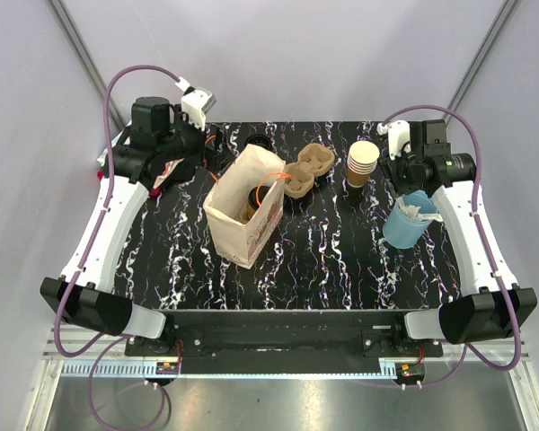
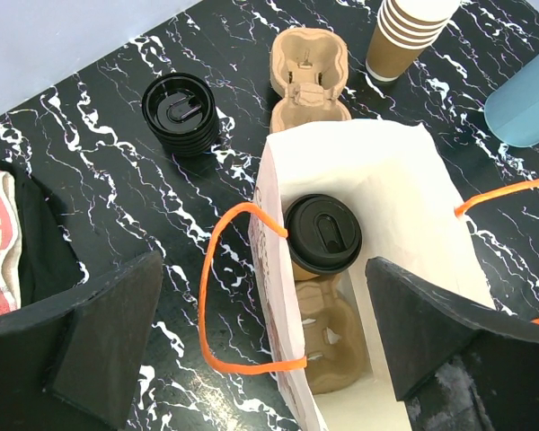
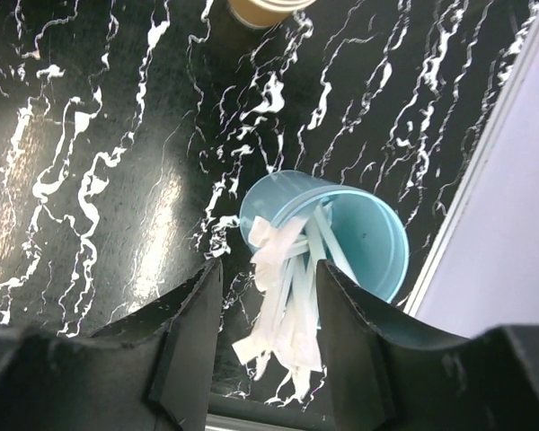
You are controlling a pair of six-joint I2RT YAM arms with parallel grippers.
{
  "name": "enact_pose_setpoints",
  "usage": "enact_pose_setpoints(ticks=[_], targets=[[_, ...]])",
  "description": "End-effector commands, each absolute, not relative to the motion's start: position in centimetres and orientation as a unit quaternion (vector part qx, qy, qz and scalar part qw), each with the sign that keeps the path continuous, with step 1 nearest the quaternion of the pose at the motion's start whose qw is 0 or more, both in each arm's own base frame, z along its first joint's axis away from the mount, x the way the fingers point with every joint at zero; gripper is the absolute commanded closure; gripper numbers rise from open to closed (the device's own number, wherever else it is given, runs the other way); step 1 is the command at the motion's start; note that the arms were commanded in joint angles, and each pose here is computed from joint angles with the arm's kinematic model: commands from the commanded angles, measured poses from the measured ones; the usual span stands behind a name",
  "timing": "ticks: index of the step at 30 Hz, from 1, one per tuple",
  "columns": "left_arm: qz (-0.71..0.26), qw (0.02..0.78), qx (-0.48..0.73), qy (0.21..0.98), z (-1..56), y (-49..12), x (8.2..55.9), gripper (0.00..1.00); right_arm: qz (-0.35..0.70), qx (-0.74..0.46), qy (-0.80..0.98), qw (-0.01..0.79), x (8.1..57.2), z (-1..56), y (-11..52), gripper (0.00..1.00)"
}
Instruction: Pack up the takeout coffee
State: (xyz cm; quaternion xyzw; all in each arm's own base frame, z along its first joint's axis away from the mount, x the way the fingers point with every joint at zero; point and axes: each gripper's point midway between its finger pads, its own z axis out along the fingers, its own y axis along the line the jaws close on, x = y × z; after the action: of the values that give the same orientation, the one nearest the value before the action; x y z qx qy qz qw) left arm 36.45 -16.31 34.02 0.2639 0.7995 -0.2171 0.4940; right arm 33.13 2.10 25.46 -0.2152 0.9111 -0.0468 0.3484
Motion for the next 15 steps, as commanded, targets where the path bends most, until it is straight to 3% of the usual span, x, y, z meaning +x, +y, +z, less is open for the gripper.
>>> enact_pose_setpoints(ticks=[1, 15], targets=[[-0.209, 0.524, 0.274, 0.779, 35.9, -16.2, 36.0, 0.01, -0.036, -0.227, 0.902, 0.365, 34.1, 25.5, 2.8, 0.49], [-0.211, 0.522, 0.271, 0.781, 35.6, -16.3, 36.1, 0.01, -0.061, -0.212, 0.91, 0.352, 35.1, 23.8, 1.3, 0.59]])
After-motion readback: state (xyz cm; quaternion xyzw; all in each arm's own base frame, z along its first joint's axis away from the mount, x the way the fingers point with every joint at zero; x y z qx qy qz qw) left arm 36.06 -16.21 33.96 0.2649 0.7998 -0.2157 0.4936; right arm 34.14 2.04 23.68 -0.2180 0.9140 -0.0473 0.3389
